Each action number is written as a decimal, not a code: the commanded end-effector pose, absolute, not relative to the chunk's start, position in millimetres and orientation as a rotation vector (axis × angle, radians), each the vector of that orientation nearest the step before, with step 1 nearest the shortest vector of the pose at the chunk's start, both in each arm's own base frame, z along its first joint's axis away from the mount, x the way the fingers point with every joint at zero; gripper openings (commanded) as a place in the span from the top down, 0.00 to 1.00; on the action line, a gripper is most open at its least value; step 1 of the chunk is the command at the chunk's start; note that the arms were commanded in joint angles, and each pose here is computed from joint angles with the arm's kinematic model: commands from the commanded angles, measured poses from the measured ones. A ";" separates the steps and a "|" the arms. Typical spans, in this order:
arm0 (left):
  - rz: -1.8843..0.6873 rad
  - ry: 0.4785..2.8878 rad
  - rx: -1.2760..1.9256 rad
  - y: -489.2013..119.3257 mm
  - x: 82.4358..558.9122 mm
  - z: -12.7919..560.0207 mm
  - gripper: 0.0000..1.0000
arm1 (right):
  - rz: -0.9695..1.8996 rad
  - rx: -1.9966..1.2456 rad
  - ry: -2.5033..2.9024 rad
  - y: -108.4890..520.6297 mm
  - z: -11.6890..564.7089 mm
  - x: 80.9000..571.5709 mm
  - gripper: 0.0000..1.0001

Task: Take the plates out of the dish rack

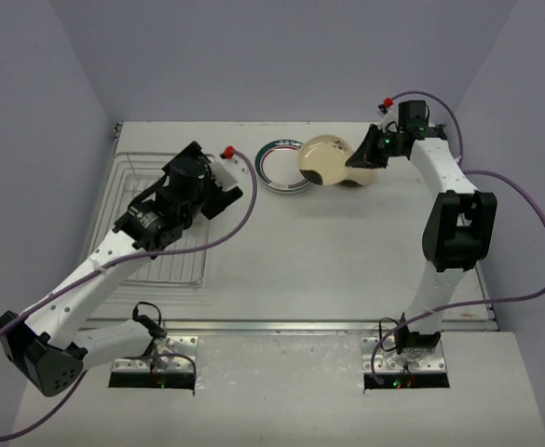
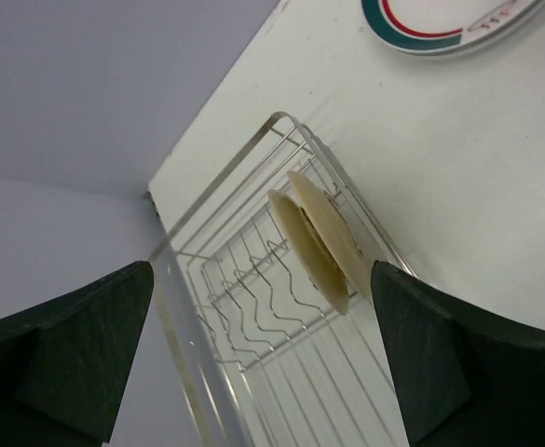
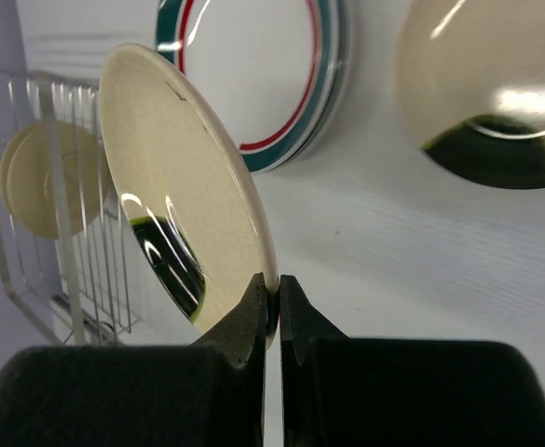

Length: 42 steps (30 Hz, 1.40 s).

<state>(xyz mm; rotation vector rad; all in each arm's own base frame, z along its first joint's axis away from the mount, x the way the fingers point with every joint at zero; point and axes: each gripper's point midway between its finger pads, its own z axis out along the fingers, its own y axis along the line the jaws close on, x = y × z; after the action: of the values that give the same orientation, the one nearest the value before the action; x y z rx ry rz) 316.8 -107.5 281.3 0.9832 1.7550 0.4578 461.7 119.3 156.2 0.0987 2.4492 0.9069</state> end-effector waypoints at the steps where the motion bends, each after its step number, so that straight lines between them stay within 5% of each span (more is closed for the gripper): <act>1: 0.109 1.989 0.580 -111.9 326.1 274.4 0.00 | 0.799 0.208 2.378 70.8 160.8 506.3 1.00; 10: 0.000 2.076 0.477 -112.6 332.0 260.2 0.00 | 0.711 0.331 2.385 15.7 118.0 552.2 1.00; 24: -0.091 2.160 0.306 -93.0 347.3 260.0 0.00 | 0.656 0.384 2.452 -3.7 66.8 559.8 1.00; 28: -0.086 2.161 0.277 -88.5 349.1 260.2 0.00 | 0.638 0.399 2.461 -6.4 64.2 556.7 0.86; 32: -0.094 2.162 0.221 -79.6 353.4 260.9 0.00 | 0.616 0.403 2.450 -8.3 74.0 553.8 0.39; 35: -0.098 2.168 0.166 -69.2 357.4 261.4 0.00 | 0.575 0.406 2.441 -12.5 86.3 551.6 0.19; 39: -0.113 2.200 0.097 -53.3 364.4 255.3 0.01 | 0.516 0.380 2.404 -17.7 114.1 547.0 0.09; 42: -0.139 2.215 0.084 -49.7 369.6 250.9 0.12 | 0.479 0.355 2.372 -19.8 135.3 542.6 0.01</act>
<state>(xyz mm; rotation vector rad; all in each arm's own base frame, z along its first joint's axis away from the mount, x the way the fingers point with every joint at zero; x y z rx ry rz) 355.7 -50.2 233.4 0.1277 2.2636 -0.0710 539.1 -10.5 63.1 0.4367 2.5087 0.5706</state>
